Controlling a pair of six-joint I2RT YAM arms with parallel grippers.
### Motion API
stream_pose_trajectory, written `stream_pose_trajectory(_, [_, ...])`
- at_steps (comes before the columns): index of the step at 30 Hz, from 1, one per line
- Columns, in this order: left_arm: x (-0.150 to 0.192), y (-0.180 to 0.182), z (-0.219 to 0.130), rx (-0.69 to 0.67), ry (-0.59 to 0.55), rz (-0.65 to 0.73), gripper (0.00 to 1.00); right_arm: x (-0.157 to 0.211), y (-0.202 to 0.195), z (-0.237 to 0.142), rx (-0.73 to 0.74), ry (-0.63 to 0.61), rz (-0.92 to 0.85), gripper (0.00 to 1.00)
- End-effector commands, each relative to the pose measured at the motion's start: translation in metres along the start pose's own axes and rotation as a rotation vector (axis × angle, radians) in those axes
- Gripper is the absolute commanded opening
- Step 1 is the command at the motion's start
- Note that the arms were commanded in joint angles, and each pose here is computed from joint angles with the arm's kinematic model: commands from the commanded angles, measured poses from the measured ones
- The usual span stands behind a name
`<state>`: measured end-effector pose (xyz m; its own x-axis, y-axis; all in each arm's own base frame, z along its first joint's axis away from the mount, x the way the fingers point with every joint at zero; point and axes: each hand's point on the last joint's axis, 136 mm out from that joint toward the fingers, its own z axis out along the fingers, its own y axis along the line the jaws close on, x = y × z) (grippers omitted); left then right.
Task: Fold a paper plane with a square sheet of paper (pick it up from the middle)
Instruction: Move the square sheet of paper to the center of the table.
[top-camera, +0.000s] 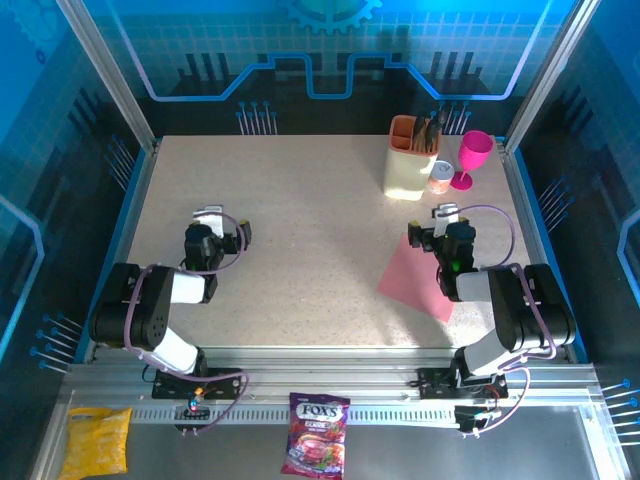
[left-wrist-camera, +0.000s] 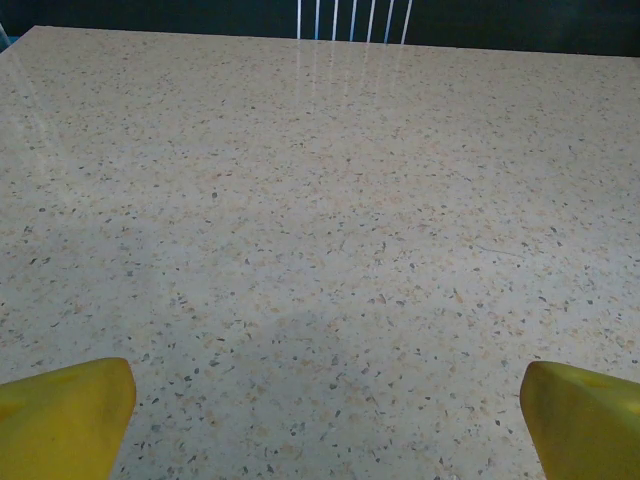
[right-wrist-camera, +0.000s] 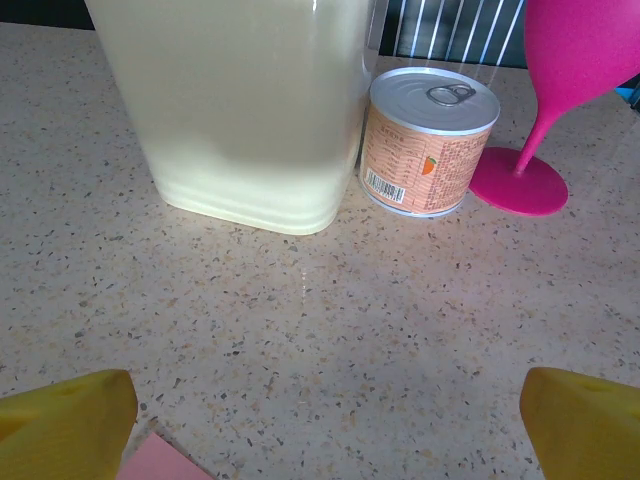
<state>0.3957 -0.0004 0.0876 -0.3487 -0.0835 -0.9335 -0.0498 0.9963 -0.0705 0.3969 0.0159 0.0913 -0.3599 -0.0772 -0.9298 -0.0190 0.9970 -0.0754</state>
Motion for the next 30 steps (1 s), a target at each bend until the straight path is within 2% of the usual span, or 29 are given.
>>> stream_pose_trajectory(1, [-0.0078, -0.0023, 0.0006, 0.016, -0.028, 0.0, 1.0, -0.0101, 0.0023, -0.0004, -0.008, -0.038, -0.007, 0.99])
stream_pose_trajectory(30, [-0.0078, -0.0026, 0.0006, 0.019, -0.028, -0.001, 1.0, -0.0092, 0.0033, -0.0001, -0.012, -0.034, -0.009, 0.99])
